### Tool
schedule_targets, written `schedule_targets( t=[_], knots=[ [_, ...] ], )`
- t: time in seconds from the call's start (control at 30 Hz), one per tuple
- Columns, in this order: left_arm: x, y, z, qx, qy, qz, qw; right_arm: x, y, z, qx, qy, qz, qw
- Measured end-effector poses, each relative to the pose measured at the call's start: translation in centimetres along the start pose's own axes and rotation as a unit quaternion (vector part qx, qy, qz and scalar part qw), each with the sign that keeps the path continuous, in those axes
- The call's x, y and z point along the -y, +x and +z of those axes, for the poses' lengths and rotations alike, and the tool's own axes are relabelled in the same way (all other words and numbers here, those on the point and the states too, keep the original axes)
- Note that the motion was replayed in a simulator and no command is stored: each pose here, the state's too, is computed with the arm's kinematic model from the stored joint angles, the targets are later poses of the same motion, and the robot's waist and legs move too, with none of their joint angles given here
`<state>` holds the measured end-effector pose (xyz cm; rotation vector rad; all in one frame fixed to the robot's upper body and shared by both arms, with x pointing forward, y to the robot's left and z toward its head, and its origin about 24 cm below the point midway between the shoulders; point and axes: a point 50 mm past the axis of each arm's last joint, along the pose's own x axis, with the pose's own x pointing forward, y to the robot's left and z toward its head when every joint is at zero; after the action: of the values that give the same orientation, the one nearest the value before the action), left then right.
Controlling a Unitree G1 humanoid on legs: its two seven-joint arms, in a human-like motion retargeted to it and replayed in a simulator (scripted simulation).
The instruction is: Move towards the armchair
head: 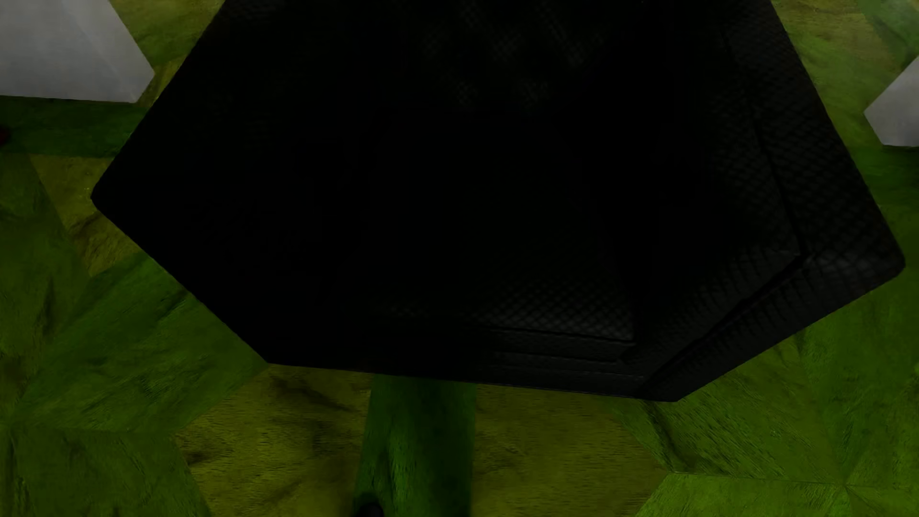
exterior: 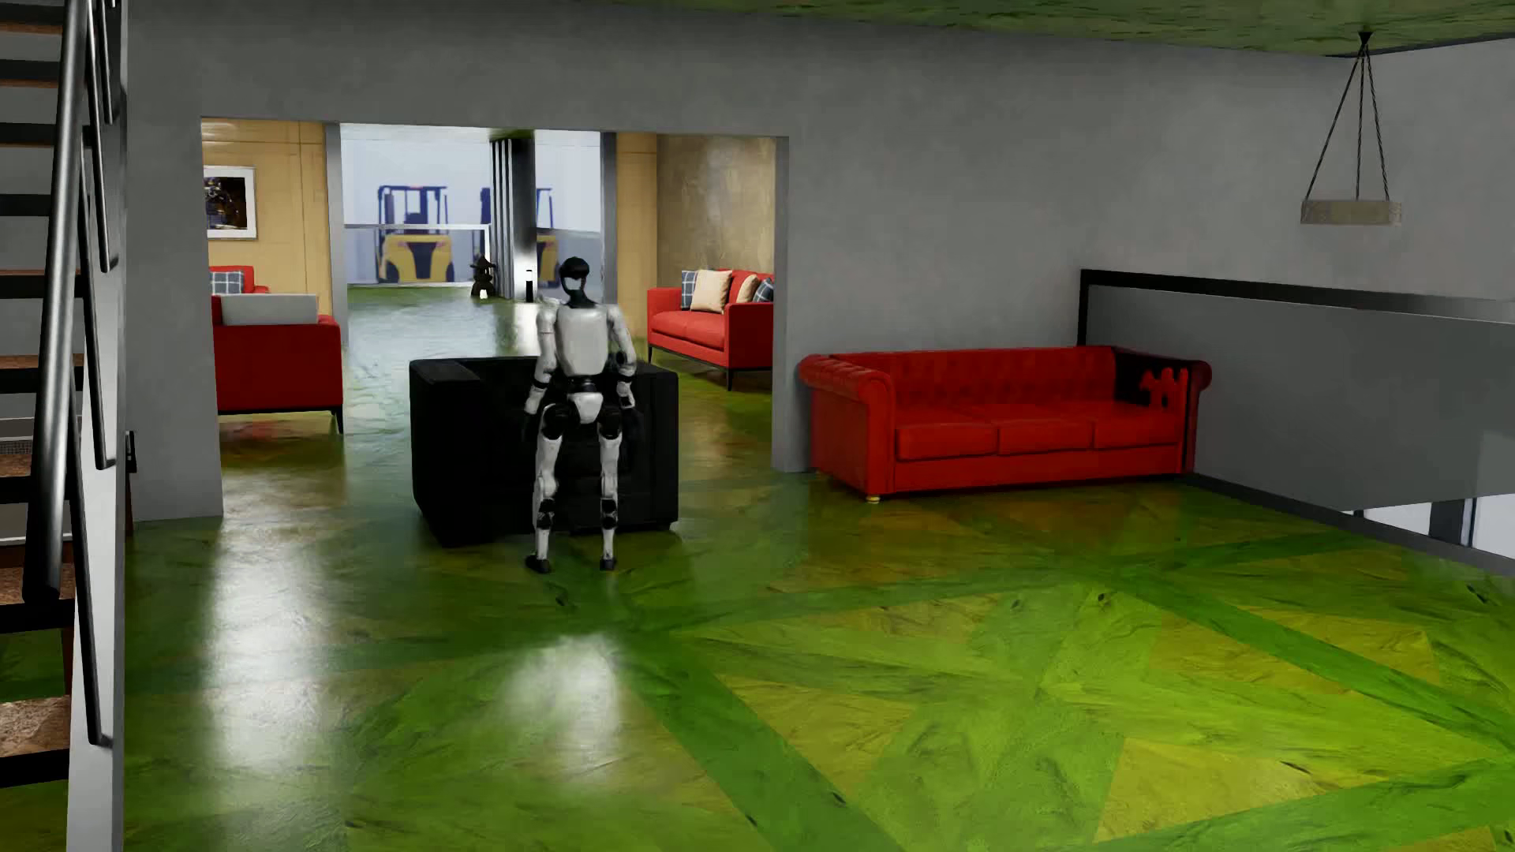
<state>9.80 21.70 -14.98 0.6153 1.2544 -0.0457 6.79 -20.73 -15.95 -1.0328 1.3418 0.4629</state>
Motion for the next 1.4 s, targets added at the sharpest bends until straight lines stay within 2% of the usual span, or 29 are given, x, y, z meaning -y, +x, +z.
schedule_targets(
  t=[0.07, 0.17, 0.3, 0.4, 0.47, 0.53, 0.63, 0.7, 0.77, 0.83, 0.97, 1.03, 1.13, 1.2, 1.3, 1.4],
  knots=[
    [-0.8, 0.1, 0.2, 0.001, 0.002, 0.020, 1.000, 2.5, 0.1, 2.7, 0.042, -0.060, -0.017, 0.997],
    [-1.5, -0.1, 0.6, 0.019, -0.013, 0.053, 0.998, 7.6, -0.7, 7.2, 0.102, -0.107, -0.103, 0.984],
    [-1.9, -0.4, 0.5, 0.039, -0.012, 0.062, 0.997, 12.9, -3.4, 12.3, 0.194, -0.031, -0.212, 0.957],
    [-1.7, -0.4, 1.1, 0.047, 0.012, 0.051, 0.997, 14.6, -5.0, 13.9, 0.245, 0.011, -0.255, 0.935],
    [-1.2, -0.3, 2.0, 0.059, 0.035, 0.041, 0.997, 14.4, -5.1, 13.3, 0.249, 0.034, -0.264, 0.931],
    [-1.2, -0.4, 2.8, 0.076, 0.048, 0.039, 0.995, 12.9, -4.3, 12.1, 0.234, 0.064, -0.243, 0.939],
    [-1.2, -1.0, 3.2, 0.106, 0.018, 0.057, 0.993, 9.6, -2.2, 9.5, 0.176, 0.027, -0.152, 0.972],
    [-1.0, -1.2, 2.9, 0.101, -0.019, 0.070, 0.992, 7.5, -0.8, 6.4, 0.098, 0.090, -0.094, 0.987],
    [-0.3, -1.1, 1.9, 0.078, -0.026, 0.064, 0.995, 5.2, 0.0, 3.2, 0.021, 0.162, -0.083, 0.983],
    [0.5, -0.8, 0.5, 0.042, -0.011, 0.048, 0.998, 2.1, 0.3, 0.5, -0.027, 0.144, -0.050, 0.988],
    [2.1, -0.7, -3.3, -0.031, 0.024, -0.009, 0.999, -3.4, -0.3, -2.8, -0.053, 0.117, 0.062, 0.990],
    [2.4, -0.9, -4.5, -0.048, 0.006, -0.011, 0.999, -4.6, -0.6, -3.1, -0.057, 0.106, 0.074, 0.990],
    [3.2, -1.1, -5.0, -0.069, -0.042, -0.008, 0.997, -4.4, -0.6, -2.1, -0.035, 0.034, 0.082, 0.995],
    [3.3, -0.8, -4.0, -0.065, -0.046, -0.015, 0.997, -3.2, -0.6, -0.7, -0.009, 0.030, 0.068, 0.997],
    [2.7, -0.3, -1.6, -0.036, -0.037, -0.013, 0.999, -0.2, -0.5, 2.0, 0.038, 0.012, 0.012, 0.999],
    [1.7, -0.3, 1.7, 0.024, -0.044, 0.009, 0.999, 4.4, -0.8, 4.7, 0.087, -0.065, -0.060, 0.992]
  ],
)
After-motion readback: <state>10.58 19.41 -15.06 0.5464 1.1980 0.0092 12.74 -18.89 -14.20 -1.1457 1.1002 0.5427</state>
